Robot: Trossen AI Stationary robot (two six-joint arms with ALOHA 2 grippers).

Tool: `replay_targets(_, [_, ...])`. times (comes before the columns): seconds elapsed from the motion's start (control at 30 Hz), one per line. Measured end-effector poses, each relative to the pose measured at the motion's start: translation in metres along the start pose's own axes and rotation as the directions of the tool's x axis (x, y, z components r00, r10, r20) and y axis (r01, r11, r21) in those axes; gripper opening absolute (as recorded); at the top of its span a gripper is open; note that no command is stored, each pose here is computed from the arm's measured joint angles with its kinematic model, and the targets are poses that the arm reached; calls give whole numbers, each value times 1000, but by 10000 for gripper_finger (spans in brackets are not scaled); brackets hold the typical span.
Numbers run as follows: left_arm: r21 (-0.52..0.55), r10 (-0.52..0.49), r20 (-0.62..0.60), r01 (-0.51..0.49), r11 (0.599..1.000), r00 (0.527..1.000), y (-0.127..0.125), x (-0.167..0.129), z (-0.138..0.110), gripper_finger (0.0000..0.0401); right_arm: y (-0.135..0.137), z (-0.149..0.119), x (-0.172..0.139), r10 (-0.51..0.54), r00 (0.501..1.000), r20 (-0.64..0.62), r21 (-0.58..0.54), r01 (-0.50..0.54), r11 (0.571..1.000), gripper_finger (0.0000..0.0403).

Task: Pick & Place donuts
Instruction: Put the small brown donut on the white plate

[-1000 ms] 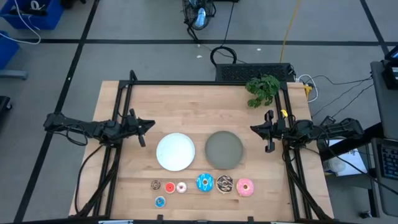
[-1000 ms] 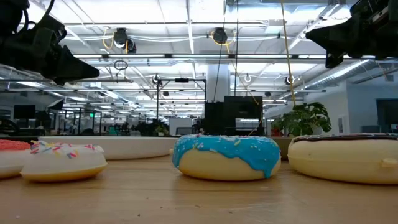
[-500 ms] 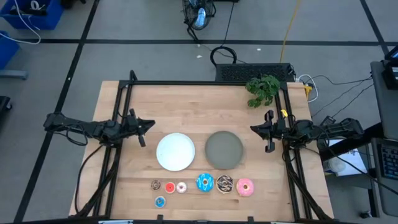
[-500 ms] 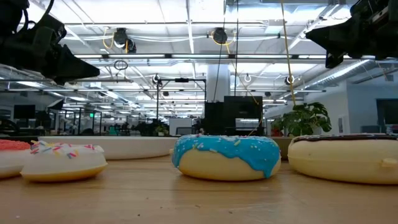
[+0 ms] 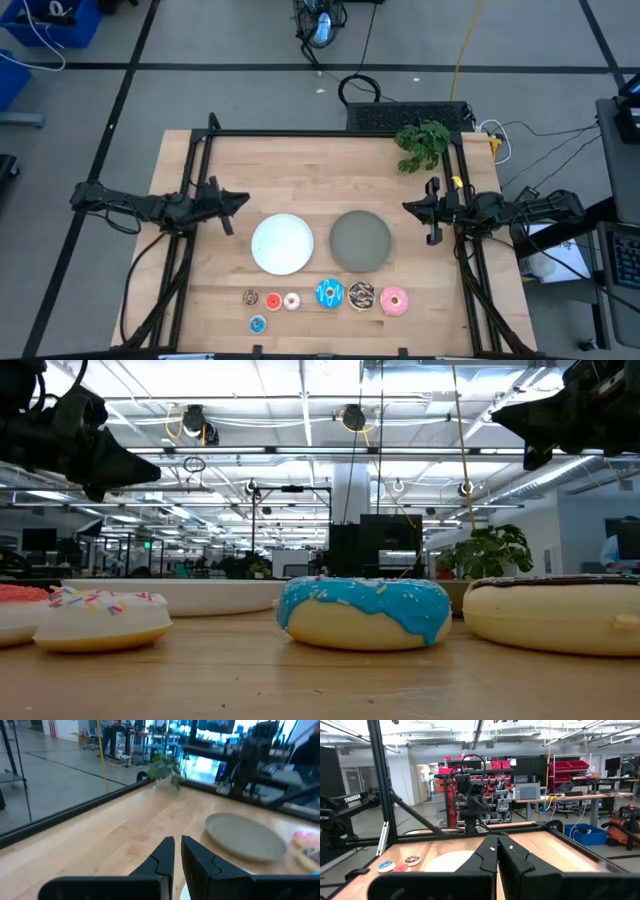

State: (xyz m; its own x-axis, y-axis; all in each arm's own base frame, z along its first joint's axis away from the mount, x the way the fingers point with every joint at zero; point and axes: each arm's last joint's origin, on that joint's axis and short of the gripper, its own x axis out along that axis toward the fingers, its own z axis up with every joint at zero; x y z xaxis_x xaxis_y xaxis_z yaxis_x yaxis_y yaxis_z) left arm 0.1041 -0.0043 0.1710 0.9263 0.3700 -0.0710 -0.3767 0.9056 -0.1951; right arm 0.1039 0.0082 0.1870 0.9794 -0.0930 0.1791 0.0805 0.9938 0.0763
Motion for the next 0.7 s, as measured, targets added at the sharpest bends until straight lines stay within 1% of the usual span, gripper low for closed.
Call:
replay_targets(0.03, [-21,-37,29,38,999,999,-2,0,4,37,0,0,0,0,1000,0,13,0,1000,0])
replay_targets(0.07, [-19,-108,52,109,994,993,-5,-1,9,37,0,0,0,0,1000,-1,31,0,1000,0])
replay_targets(0.13, [15,-261,68,261,965,963,-12,-3,24,37,0,-1,0,0,1000,-7,49,1,999,0])
replay_targets(0.17, [24,-311,69,310,951,948,-16,-4,33,37,0,-1,0,0,1000,-8,49,1,999,0])
replay_targets(0.23, [32,-337,58,336,941,940,-24,-6,53,37,0,-1,0,0,1000,-10,49,1,999,0])
replay_targets(0.3, [71,-314,27,312,948,949,-33,-5,75,33,0,-1,0,0,1000,-12,56,1,998,0])
replay_targets(0.37, [132,-283,-16,283,950,959,-45,-3,100,22,0,1,0,0,1000,6,53,0,999,0])
replay_targets(0.43, [179,-225,-60,232,956,973,-58,0,124,8,0,4,0,1,999,43,22,-2,1000,0])
replay_targets(0.5, [225,-158,-117,181,957,980,-74,7,145,6,0,6,0,1,998,56,2,-1,1000,0])
replay_targets(0.53, [257,-131,-150,167,952,980,-83,11,154,8,0,6,0,1,998,56,0,-1,1000,0])
replay_targets(0.6, [313,-86,-229,157,937,970,-99,18,168,10,0,6,0,1,998,56,-10,0,1000,0])
replay_targets(0.7, [367,2,-388,153,917,921,-119,29,176,5,0,7,0,-4,997,71,-59,8,998,0])
